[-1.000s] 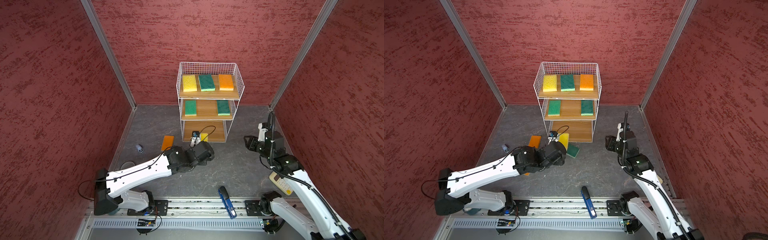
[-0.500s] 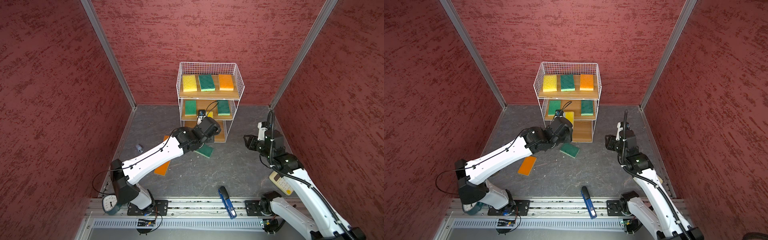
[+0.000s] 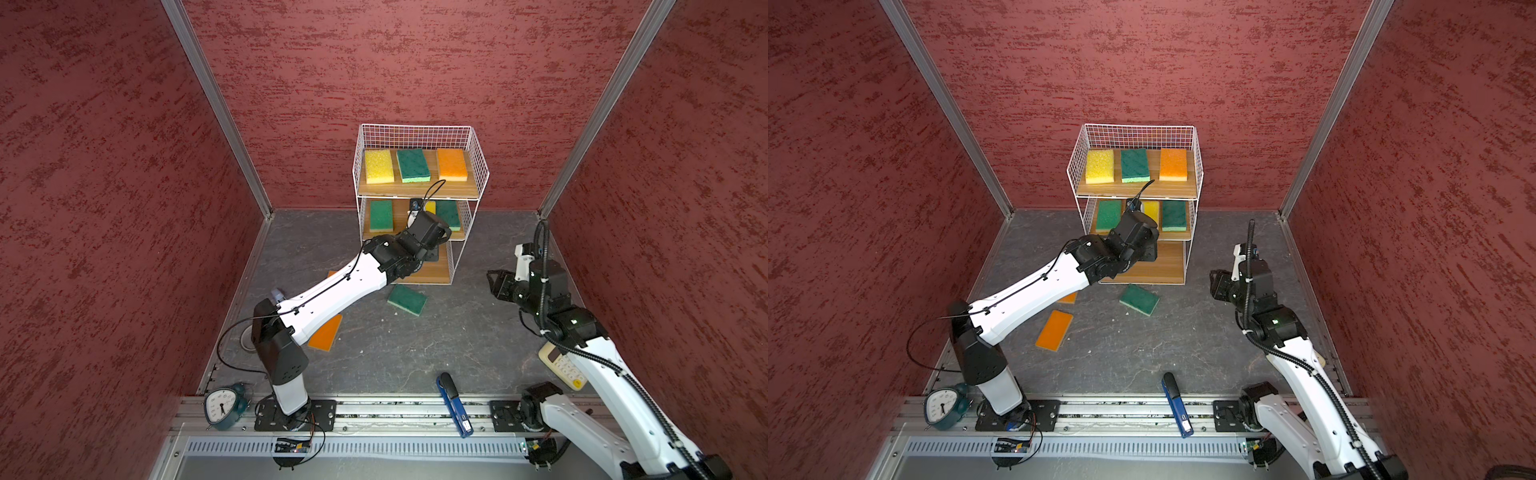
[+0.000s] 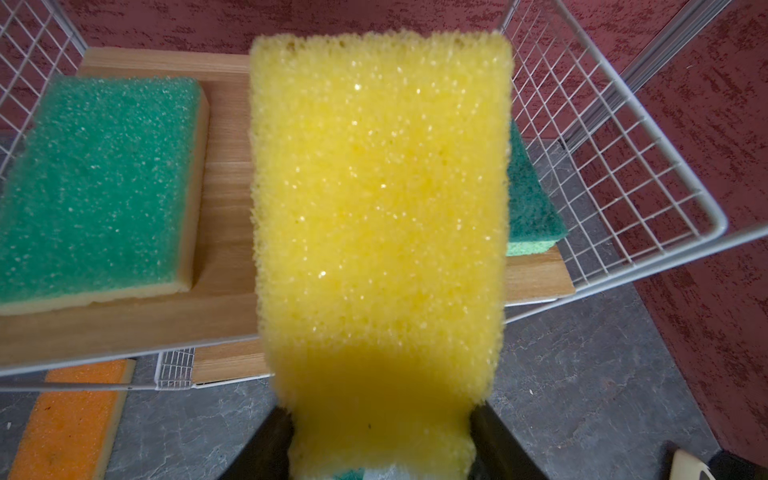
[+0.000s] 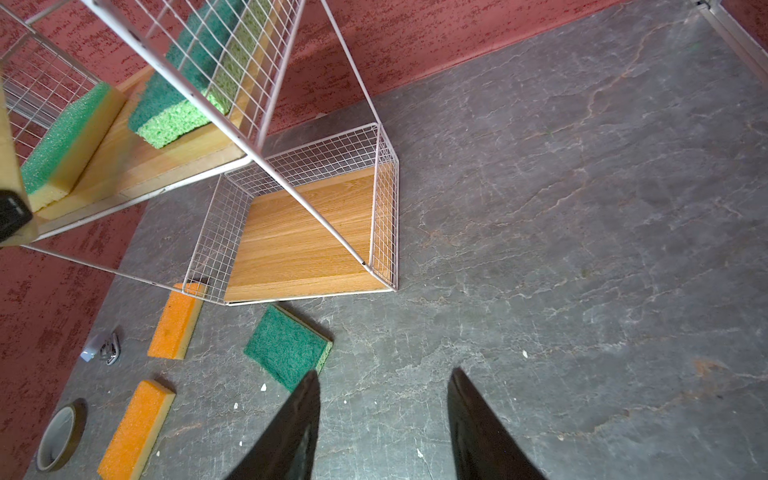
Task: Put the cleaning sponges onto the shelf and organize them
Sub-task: 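Lift the yellow sponge and carry it with the left gripper to the middle shelf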
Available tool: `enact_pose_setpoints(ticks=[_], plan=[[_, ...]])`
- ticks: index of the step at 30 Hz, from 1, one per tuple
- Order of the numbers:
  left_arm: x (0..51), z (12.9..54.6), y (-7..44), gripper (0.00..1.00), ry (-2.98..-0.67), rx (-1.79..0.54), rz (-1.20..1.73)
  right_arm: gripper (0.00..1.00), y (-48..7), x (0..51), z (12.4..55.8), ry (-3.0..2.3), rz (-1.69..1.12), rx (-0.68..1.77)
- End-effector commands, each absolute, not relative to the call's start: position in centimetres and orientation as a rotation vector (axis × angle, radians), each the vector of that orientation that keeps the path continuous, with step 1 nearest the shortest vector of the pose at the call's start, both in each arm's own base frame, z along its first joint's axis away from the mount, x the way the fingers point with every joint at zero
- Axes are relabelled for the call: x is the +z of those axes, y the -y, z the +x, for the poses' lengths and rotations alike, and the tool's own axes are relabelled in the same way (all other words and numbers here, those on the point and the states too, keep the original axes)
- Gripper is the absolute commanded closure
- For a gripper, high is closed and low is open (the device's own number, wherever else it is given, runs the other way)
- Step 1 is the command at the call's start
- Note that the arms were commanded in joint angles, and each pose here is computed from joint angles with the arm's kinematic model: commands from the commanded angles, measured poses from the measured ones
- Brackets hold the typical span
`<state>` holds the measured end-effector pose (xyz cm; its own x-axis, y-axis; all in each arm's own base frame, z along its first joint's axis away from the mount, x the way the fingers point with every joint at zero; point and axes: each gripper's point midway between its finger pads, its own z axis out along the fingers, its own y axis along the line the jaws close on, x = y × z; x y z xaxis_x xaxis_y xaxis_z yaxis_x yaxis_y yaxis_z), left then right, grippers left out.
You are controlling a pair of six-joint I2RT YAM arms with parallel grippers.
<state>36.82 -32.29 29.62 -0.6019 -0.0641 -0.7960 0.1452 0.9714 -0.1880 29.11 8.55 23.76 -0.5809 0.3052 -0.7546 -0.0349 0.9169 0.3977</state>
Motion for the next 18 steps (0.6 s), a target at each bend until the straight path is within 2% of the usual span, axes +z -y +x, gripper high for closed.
enact_pose_setpoints(ticks=[1,11,18], plan=[[30.4,38.1,32.2,0.45,-2.153,-0.265,0.046,0.49,-9.0,25.3,29.3,-2.117,0.167,0.494],[30.6,40.1,31.8,0.45,-2.072,-0.231,0.012,0.49,-9.3,24.6,29.5,-2.137,0.161,0.507],[29.0,41.3,31.0,0.43,-2.11,-0.228,-0.034,0.5,-9.6,24.3,29.9,-2.16,0.157,0.518]])
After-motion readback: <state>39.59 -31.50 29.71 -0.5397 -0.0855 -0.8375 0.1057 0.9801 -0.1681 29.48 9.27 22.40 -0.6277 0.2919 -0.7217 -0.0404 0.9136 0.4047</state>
